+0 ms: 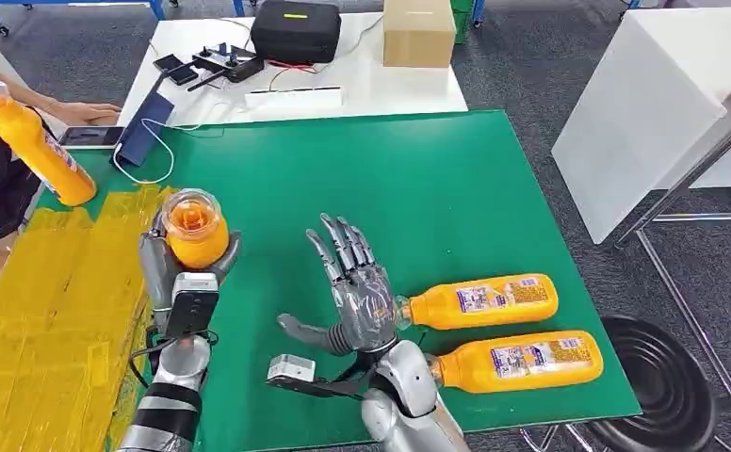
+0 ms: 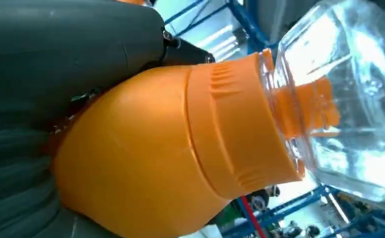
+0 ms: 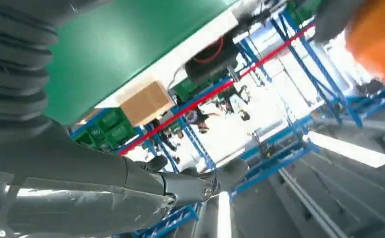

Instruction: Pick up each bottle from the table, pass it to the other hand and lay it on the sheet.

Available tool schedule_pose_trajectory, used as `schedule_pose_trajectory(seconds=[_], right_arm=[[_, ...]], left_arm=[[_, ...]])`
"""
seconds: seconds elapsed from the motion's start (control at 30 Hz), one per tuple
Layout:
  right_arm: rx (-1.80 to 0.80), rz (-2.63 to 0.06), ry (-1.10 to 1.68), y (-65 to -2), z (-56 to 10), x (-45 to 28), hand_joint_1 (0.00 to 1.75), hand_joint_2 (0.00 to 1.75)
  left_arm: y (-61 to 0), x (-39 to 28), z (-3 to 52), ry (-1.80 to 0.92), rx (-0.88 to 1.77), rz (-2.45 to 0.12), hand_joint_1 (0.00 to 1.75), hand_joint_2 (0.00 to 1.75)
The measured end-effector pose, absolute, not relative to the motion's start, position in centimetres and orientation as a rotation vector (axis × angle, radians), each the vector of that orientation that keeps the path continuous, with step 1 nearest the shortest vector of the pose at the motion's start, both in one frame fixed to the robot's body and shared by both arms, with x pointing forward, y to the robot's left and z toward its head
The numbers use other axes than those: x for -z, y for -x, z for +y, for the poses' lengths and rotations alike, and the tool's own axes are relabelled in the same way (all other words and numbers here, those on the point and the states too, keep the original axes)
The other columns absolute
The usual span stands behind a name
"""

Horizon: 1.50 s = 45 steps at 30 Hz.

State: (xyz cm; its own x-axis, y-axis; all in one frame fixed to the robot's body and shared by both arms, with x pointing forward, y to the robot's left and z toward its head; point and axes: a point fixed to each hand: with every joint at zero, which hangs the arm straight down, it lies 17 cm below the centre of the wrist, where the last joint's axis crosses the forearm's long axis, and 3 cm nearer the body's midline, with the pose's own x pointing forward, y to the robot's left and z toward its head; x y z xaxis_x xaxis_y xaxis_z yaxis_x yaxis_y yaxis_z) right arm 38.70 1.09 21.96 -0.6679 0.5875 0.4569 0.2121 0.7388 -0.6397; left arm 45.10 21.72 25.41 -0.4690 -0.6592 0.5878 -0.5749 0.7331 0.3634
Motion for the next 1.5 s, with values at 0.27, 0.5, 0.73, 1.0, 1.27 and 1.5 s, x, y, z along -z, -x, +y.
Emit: schedule_pose_trajectory(seconds=[0.27, 0.5, 0.73, 1.0, 1.27, 1.5], right_arm=[[-0.386, -2.116, 0.337, -40.4, -2.2, -21.0, 0.00, 0.00], [-0.254, -2.027, 0.058, -40.9, -3.5, -20.0, 0.00, 0.00], [-0.232, -2.093, 0.095, -40.9, -5.4, -22.0, 0.00, 1.75], [-0.275, -2.115, 0.107, -40.7, -5.5, -22.2, 0.00, 1.75], [-0.287, -2.116, 0.106, -40.5, -5.5, -22.1, 0.00, 1.75], [-0.289, -2.119, 0.105, -40.5, -5.4, -22.1, 0.00, 1.75]], left_arm=[[-44.8, -27.6, 22.2, -1.580, 0.761, -2.018, 1.75, 1.75], [-46.3, -23.6, 32.7, -1.717, 0.551, -1.560, 1.75, 1.75], [-47.6, -17.4, 29.4, -1.636, 0.876, -1.564, 1.75, 1.75], [-48.0, -10.8, 28.8, -1.502, 1.098, -1.514, 1.75, 1.75], [-48.2, -9.5, 29.4, -1.483, 1.119, -1.478, 1.75, 1.75], [-48.2, -8.8, 29.0, -1.444, 1.142, -1.498, 0.00, 1.75]])
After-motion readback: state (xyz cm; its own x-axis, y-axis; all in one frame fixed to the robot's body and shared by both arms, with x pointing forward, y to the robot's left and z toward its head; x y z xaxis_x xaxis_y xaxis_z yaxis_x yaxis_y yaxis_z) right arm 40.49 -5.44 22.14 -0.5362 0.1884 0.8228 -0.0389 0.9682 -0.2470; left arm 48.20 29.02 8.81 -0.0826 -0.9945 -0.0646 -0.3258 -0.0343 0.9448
